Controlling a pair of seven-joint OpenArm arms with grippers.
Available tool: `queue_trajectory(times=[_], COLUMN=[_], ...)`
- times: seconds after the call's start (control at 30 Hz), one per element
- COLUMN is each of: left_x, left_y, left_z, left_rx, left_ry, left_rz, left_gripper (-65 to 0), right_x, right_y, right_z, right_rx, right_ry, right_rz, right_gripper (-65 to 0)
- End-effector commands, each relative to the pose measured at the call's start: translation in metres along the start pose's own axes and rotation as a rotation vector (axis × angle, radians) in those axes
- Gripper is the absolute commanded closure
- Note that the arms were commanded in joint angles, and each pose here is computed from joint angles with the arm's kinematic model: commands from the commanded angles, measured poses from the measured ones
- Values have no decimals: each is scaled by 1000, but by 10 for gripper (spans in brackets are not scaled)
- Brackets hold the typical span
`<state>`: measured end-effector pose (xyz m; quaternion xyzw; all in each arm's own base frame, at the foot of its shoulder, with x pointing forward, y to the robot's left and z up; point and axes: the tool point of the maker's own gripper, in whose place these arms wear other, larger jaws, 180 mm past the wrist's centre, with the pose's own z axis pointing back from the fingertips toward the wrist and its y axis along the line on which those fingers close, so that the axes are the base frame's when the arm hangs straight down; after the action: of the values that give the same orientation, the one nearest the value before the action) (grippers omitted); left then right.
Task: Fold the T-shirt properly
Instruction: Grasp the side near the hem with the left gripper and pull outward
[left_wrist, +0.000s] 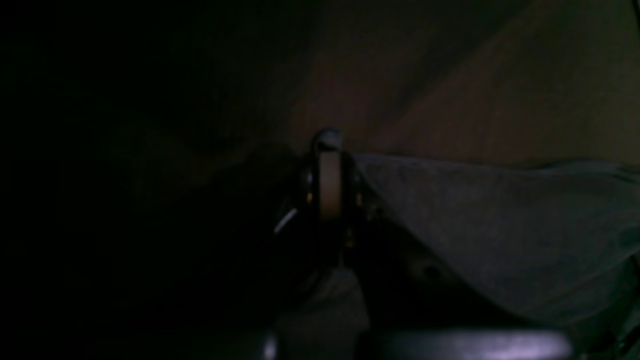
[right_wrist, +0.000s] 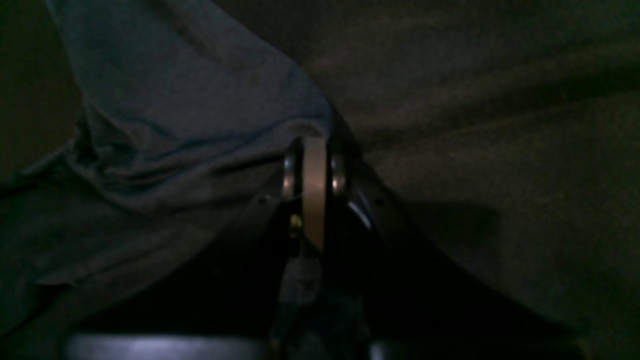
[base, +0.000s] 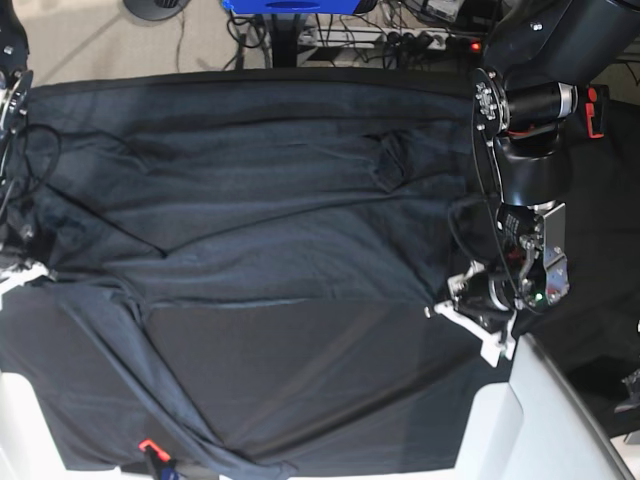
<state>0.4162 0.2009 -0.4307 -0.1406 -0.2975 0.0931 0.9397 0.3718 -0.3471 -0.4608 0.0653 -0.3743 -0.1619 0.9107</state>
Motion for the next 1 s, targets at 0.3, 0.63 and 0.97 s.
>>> queue_trajectory(times=[0.3,0.63,0.97], left_x=[40,50,70], left_y=[-9,-13,-22], left_z=[18,20,23], left_rx=[-10,-16,-31], left_ry=[-97,-116,-151], left_rz=[-38,-41,-47], left_gripper=[0,0,0], right_x=[54,67,75], right_y=[5,9,10], right_z=[7,10,11], right_rx=[12,16,18], right_ry=[-127,-154,-208], right_rz=[28,43,41], right_gripper=[-2,0,0])
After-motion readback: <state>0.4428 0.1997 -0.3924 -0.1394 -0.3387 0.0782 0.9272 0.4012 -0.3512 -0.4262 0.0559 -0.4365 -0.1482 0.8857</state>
